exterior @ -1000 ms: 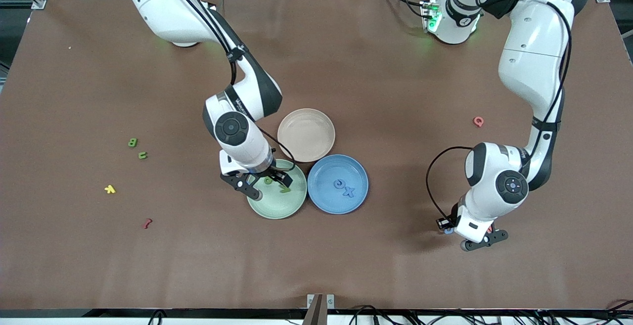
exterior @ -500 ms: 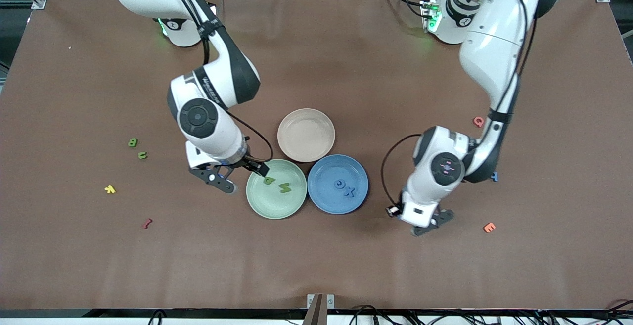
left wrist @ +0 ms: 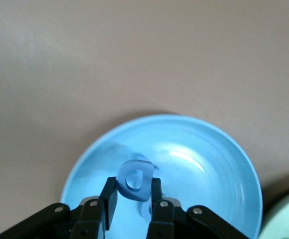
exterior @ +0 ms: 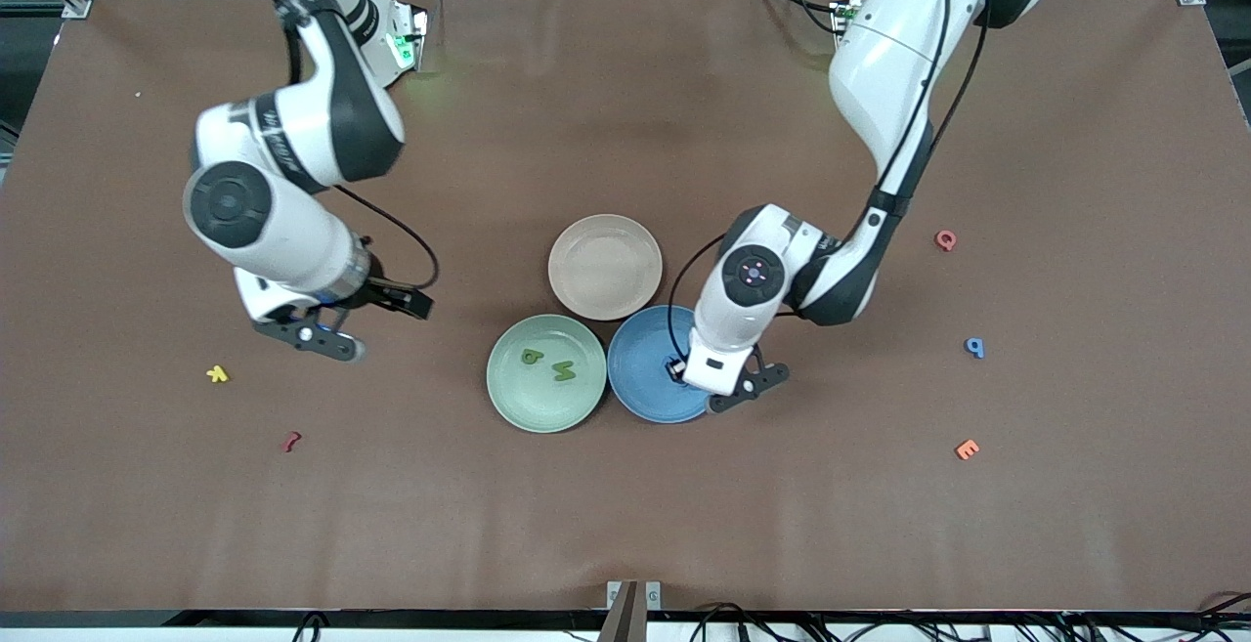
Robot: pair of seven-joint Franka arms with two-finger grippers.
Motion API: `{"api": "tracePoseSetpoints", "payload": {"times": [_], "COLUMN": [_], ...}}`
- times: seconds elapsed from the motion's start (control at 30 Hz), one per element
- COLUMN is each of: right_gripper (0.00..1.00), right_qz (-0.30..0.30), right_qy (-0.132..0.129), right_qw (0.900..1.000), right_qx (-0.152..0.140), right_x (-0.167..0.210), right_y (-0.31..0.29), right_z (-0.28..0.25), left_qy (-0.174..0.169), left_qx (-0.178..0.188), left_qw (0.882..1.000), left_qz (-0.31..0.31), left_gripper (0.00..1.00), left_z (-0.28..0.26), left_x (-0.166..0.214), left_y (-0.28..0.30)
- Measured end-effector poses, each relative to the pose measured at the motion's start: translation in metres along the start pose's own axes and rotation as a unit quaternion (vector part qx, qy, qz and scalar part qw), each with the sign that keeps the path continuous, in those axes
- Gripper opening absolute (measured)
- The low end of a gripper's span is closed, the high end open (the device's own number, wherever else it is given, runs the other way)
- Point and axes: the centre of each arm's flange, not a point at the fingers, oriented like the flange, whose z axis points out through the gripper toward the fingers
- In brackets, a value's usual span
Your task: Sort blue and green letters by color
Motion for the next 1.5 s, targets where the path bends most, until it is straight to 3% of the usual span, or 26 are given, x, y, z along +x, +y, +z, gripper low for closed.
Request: {"api": "tracePoseSetpoints", "payload": {"times": [0.2,0.33,0.43,0.47,0.53,0.7,0.97,1.27,1.5], "right_gripper": [1.0,1.0,1.0,1.0,1.0,1.0,1.0,1.0,1.0], "right_qz": [-0.017,-0.034,-0.052,-0.056,-0.065,-0.088,-0.107,-0.149,-0.178], "right_qy": [0.005,0.011,0.012,0.012,0.013,0.023,0.037,0.066,0.076], "right_qw": [1.0,0.999,0.998,0.998,0.997,0.996,0.994,0.987,0.981], "right_qx": [-0.023,-0.031,-0.03,-0.03,-0.027,-0.016,-0.004,0.001,-0.004], "right_x": [-0.007,-0.014,-0.016,-0.016,-0.017,-0.019,-0.03,-0.027,-0.02], "right_y": [0.045,0.062,0.078,0.083,0.095,0.131,0.176,0.234,0.269], "right_z": [0.001,0.009,0.017,0.019,0.023,0.041,0.079,0.116,0.137], "left_qy": [-0.002,0.0,0.003,0.002,-0.001,-0.007,-0.022,-0.045,-0.044], "left_qx": [0.003,0.012,0.028,0.034,0.046,0.07,0.096,0.104,0.093], "left_qw": [1.0,1.0,0.999,0.999,0.999,0.997,0.993,0.983,0.975], "left_qz": [0.006,0.009,0.019,0.021,0.023,0.032,0.064,0.143,0.2], "left_gripper": [0.33,0.47,0.65,0.65,0.78,0.99,1.0,1.0,1.0], "left_z": [0.001,0.005,0.01,0.011,0.013,0.01,-0.029,-0.072,-0.075], "left_x": [-0.011,-0.011,-0.012,-0.012,-0.013,-0.002,0.066,0.156,0.185], "left_y": [0.005,0.001,-0.003,-0.004,-0.007,-0.019,-0.069,-0.195,-0.279]}}
